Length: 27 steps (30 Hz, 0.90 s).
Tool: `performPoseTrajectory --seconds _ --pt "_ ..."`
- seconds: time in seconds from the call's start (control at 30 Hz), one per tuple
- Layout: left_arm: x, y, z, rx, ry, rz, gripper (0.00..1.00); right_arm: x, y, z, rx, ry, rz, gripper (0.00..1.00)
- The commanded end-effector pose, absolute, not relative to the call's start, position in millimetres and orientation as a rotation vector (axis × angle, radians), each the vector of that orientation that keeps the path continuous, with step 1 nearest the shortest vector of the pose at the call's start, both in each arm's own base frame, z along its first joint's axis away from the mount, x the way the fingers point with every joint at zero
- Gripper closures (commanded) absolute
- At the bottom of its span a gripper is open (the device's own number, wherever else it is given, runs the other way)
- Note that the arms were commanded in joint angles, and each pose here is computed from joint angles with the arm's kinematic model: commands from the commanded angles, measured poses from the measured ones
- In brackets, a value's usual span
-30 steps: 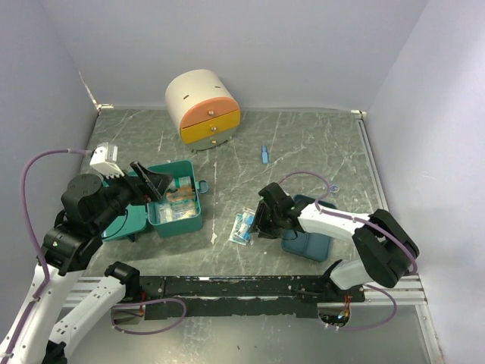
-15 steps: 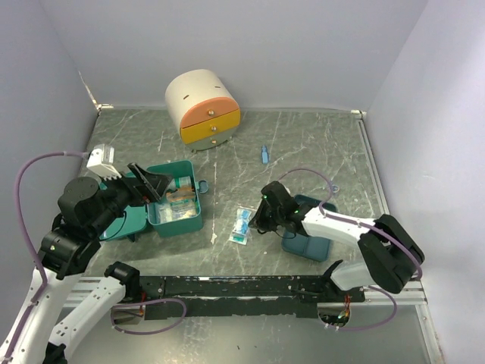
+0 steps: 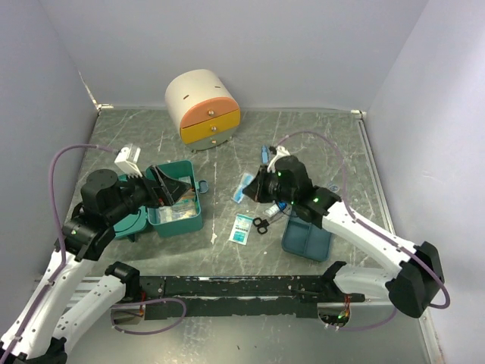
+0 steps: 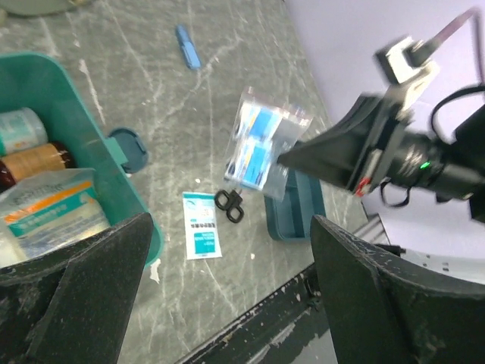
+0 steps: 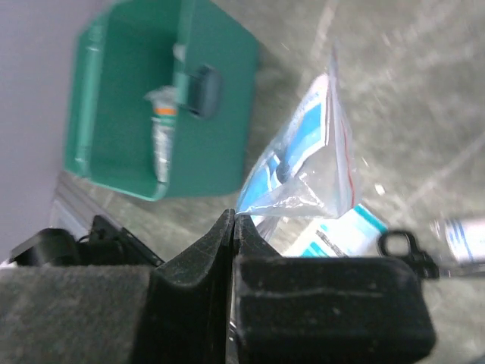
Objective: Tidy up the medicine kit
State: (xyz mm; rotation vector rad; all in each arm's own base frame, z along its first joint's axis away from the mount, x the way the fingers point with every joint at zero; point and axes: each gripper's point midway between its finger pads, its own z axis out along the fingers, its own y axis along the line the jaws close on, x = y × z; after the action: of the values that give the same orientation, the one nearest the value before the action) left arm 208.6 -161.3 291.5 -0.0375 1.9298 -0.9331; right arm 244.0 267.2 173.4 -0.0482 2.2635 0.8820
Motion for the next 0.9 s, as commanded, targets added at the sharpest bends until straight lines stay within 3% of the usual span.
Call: performPoseTrajectory --seconds 0.0,0.23,0.43,0.73,0.87 --pt "197 -186 311 0.050 1.829 -1.142 0.03 238 279 233 -0.377 2.126 0.926 1.00" --pt "187 -207 325 -0.003 1.750 -1.419 0.04 219 321 333 -0.683 1.901 1.194 1.00" --pt "184 -208 350 -0.196 1.589 -1.685 0.05 193 352 383 -0.868 1.759 1.418 1.00" --pt "178 -203 375 -0.193 1.434 -1.776 0.07 171 368 414 -0.966 1.639 1.570 1.00" --pt "175 -207 383 -0.135 1.385 -1.834 0.18 164 369 414 -0.986 1.640 1.612 1.00"
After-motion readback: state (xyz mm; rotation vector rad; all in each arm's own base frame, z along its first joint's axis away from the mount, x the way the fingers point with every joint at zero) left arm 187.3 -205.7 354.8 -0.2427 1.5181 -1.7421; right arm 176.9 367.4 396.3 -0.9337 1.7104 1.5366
